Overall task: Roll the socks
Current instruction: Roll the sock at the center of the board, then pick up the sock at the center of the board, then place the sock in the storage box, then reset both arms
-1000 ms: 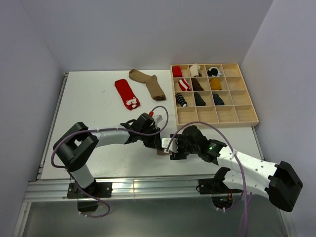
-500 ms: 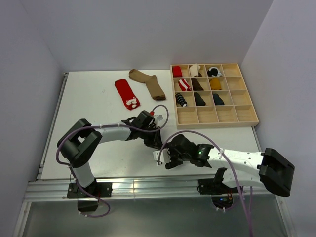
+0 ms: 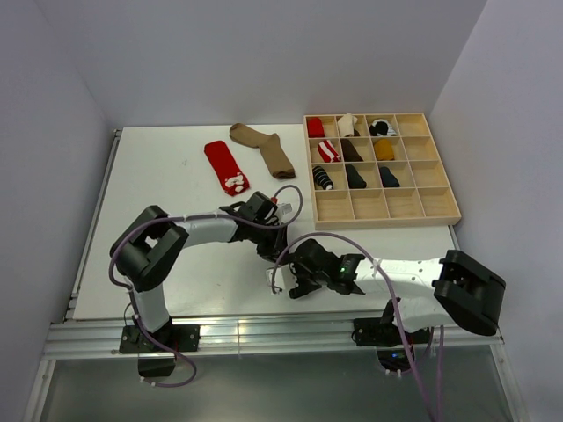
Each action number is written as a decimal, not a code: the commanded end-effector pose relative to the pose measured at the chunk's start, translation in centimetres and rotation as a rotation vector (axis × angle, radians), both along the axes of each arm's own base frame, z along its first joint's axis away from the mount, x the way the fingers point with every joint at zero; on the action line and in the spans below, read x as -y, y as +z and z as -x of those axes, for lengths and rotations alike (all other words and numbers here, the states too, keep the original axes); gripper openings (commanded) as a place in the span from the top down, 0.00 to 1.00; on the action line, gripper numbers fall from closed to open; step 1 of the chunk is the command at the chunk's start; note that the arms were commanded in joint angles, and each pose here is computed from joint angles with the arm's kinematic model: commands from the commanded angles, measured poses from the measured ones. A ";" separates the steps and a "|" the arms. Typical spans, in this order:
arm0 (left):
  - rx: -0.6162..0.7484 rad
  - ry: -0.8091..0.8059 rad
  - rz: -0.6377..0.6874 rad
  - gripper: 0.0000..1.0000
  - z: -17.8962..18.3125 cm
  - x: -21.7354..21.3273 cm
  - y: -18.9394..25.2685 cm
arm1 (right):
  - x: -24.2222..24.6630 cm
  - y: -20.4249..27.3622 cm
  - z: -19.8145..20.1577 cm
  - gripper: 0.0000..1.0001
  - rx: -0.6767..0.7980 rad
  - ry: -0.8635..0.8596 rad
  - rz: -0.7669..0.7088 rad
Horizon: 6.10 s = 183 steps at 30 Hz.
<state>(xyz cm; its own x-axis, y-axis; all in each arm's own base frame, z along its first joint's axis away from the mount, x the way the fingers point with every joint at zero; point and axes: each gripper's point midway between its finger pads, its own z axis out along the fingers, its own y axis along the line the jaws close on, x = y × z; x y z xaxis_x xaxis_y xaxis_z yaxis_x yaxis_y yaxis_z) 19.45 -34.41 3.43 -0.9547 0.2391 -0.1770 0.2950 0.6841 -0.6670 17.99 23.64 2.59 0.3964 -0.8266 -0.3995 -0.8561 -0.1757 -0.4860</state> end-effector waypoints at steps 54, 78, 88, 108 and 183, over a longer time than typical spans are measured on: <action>0.197 0.220 0.348 0.69 -6.0 -9.2 15.4 | 6.3 14.0 -17.7 0.90 -0.435 -0.685 -0.364; 0.251 0.239 0.303 0.71 -6.2 -10.2 14.9 | 12.5 3.9 -20.8 0.91 -0.124 -1.096 -0.058; 0.222 0.225 0.300 0.72 -5.9 -10.1 13.9 | 10.9 0.7 -19.2 0.91 -0.330 -1.078 -0.069; 0.184 0.212 0.284 0.72 -6.1 -9.9 12.6 | 10.3 0.2 -18.7 0.71 -0.656 -1.104 -0.173; 0.328 0.268 0.262 0.70 -6.2 -11.2 14.4 | 11.6 27.9 -12.7 0.24 -0.212 -0.883 -0.735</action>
